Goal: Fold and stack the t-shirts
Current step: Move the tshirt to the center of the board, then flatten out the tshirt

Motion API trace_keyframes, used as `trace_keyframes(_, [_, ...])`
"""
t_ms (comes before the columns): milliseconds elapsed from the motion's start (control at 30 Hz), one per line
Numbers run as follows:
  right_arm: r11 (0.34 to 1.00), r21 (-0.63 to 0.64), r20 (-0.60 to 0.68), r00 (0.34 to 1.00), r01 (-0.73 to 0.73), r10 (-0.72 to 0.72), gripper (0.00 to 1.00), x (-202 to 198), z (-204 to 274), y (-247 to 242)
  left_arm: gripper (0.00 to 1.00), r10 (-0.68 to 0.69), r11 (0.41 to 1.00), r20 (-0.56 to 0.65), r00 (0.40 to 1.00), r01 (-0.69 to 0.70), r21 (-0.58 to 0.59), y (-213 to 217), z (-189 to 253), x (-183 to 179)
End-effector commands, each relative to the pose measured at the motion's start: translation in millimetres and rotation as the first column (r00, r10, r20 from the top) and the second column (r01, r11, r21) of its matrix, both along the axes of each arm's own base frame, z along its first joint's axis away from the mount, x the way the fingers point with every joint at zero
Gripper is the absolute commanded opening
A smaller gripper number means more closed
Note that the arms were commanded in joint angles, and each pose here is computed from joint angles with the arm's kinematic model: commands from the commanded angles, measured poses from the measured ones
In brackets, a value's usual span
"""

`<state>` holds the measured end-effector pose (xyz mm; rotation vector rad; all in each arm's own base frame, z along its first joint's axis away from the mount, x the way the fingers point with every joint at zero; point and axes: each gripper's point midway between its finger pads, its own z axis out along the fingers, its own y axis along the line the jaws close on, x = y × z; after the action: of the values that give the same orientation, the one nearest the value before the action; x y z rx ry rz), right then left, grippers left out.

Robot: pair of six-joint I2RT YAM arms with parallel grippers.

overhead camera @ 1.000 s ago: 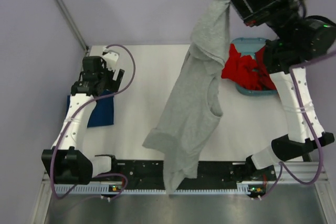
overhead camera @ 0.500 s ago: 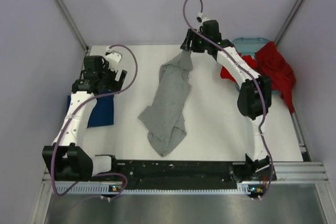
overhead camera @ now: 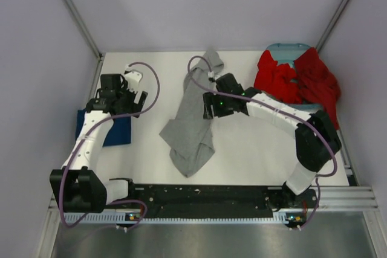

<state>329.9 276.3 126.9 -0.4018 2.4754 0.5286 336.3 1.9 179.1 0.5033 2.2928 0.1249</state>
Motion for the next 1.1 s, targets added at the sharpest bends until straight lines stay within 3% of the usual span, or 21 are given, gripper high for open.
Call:
trace_keyframes(0, [0.991, 0.129, -0.121, 0.992, 0.039, -0.024, 0.65, -18, -34, 33, 0.99, 0.017, 1.000, 0.027, 0.999, -0.017, 0.002, 4, 6, -8])
trace_keyframes(233, [0.993, 0.094, -0.069, 0.996, 0.071, -0.064, 0.59, 14, -57, 43, 0.99, -0.004, 1.000, 0.011, 1.000, 0.004, -0.007, 0, -1, -18])
trace_keyframes(367, [0.995, 0.081, -0.064, 0.997, 0.057, -0.052, 0.31, 19, -71, 44, 0.99, -0.133, 0.989, -0.046, 0.990, 0.129, -0.075, -22, -12, -29])
trace_keyframes(467, [0.996, 0.084, -0.042, 0.999, 0.038, -0.034, 0.04, 21, -64, 44, 0.98, -0.298, 0.943, -0.081, 0.951, 0.280, -0.179, -53, -10, -47])
trace_keyframes(500, [0.996, 0.083, -0.015, 0.999, 0.033, -0.032, 0.00, 23, -57, 44, 0.98, -0.356, 0.922, -0.090, 0.930, 0.334, -0.199, -63, -9, -55])
trace_keyframes(633, [0.993, 0.120, 0.100, 0.995, 0.018, -0.030, 0.00, 32, 1, 40, 0.97, -0.533, 0.839, -0.086, 0.842, 0.513, -0.182, -97, -6, -81])
trace_keyframes(733, [0.986, 0.164, 0.168, 0.984, 0.033, -0.061, 0.00, 32, 45, 25, 0.96, -0.657, 0.751, -0.124, 0.743, 0.632, -0.190, -128, -11, -103])
trace_keyframes(833, [0.978, 0.203, 0.169, 0.982, 0.054, -0.089, 0.00, 26, 58, 6, 0.95, -0.767, 0.642, -0.178, 0.617, 0.743, -0.191, -160, -25, -130])
trace_keyframes(967, [0.954, 0.281, 0.161, 0.975, 0.103, -0.153, 0.00, 25, 76, -23, 0.96, -0.905, 0.399, -0.230, 0.359, 0.903, -0.162, -213, -47, -184])
trace_keyframes(1067, [0.937, 0.317, 0.186, 0.958, 0.150, -0.216, 0.00, 33, 91, -46, 0.97, -0.943, 0.247, -0.256, 0.212, 0.962, -0.113, -247, -66, -213])
